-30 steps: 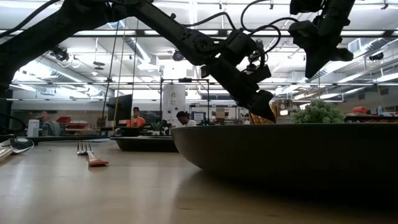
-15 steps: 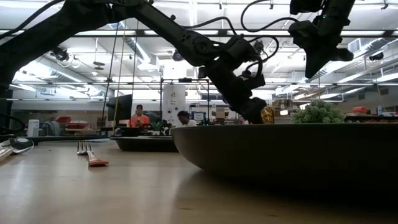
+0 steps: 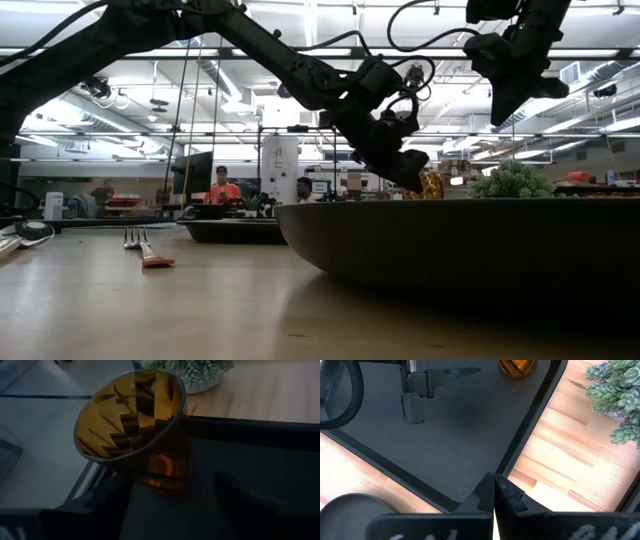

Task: Pick and place plate/cup/fork/spoon on tray
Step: Put the orange cup on the top right of the black tray, then put the black plate on the black tray to the bottom left of the orange cup

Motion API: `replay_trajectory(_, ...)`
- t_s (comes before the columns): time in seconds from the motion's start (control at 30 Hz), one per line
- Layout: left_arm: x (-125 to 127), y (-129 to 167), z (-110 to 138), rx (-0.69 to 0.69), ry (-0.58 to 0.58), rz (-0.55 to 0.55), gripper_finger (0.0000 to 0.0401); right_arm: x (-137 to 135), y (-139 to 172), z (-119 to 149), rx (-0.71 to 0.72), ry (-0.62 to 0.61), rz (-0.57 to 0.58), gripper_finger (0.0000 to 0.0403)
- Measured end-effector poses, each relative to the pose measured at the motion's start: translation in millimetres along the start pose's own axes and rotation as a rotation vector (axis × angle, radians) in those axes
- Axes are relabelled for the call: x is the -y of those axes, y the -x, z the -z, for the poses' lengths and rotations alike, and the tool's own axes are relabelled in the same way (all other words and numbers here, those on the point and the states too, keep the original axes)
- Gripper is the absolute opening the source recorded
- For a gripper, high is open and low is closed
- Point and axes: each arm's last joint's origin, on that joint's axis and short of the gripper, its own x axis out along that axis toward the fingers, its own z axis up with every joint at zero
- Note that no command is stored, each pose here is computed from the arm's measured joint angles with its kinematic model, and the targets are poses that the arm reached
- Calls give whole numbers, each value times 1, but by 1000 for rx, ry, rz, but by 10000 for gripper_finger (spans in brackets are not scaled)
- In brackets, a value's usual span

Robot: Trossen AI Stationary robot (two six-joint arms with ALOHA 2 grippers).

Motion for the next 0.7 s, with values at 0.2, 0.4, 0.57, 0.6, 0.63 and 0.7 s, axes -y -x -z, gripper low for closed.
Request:
replay_trajectory(0.2, 1, 0, -1, 17, 1, 46, 288, 0, 0, 0, 0, 3, 0, 5)
replay_trajectory(0.4, 9, 10, 6, -115, -77, 89, 286, -2, 0, 2, -3, 19, -4, 5)
replay_trajectory(0.57, 21, 45, -9, -196, -205, 137, 263, -10, 1, 9, -2, 52, -9, 5)
replay_trajectory(0.6, 25, 51, -11, -201, -223, 149, 254, -12, 1, 11, 0, 58, -8, 5)
replay_trajectory(0.63, 27, 57, -12, -214, -239, 162, 245, -14, 2, 13, 2, 65, -6, 5)
replay_trajectory(0.7, 32, 68, -14, -202, -264, 175, 224, -18, 3, 18, 9, 80, -4, 5)
